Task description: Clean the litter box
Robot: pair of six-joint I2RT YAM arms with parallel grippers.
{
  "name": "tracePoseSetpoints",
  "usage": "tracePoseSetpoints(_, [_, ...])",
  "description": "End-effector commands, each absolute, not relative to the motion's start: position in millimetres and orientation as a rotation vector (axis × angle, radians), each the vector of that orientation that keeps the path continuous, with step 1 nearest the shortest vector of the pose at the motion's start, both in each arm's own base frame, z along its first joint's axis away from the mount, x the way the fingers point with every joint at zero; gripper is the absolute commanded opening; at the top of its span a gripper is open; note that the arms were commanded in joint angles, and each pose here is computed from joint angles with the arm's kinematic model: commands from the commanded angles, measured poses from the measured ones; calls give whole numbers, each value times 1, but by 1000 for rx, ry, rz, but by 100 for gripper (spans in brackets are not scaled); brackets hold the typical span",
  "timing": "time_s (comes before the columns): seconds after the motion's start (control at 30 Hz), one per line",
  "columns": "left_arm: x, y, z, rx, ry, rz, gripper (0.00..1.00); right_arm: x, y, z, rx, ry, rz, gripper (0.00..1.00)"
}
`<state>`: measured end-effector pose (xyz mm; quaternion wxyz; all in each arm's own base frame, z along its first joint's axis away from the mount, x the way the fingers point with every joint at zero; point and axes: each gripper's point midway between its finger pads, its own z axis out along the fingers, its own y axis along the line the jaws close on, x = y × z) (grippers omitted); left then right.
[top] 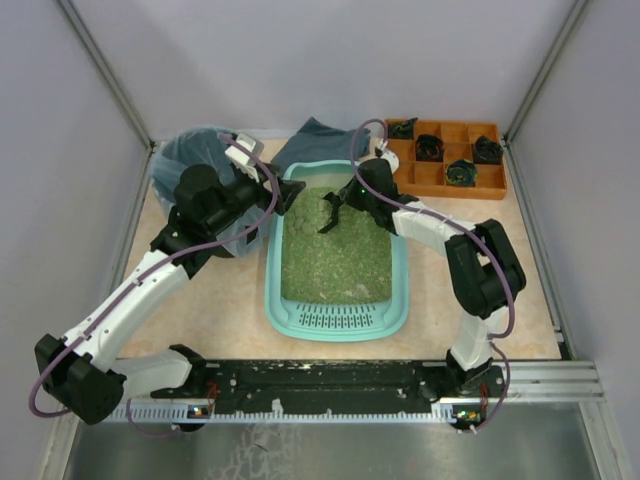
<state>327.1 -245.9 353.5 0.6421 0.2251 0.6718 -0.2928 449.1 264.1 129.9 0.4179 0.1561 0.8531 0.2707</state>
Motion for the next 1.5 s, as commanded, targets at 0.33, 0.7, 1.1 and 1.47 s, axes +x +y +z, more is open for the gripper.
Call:
tracePoseSetpoints(0.33, [327, -247, 353, 527, 1521, -670, 76, 406, 283, 153, 384, 2065, 930, 0])
tracePoseSetpoints(0.7, [329, -246, 352, 522, 1525, -661, 76, 399, 265, 188, 523, 1910, 987, 0])
tracePoseSetpoints(1.1, [330, -243, 350, 512, 1528, -651, 76, 391, 242, 205, 587, 1813, 971, 0])
tracePoseSetpoints(1.47, [333, -241, 350, 500, 1532, -641, 76, 381, 224, 220, 636, 1735, 1020, 0])
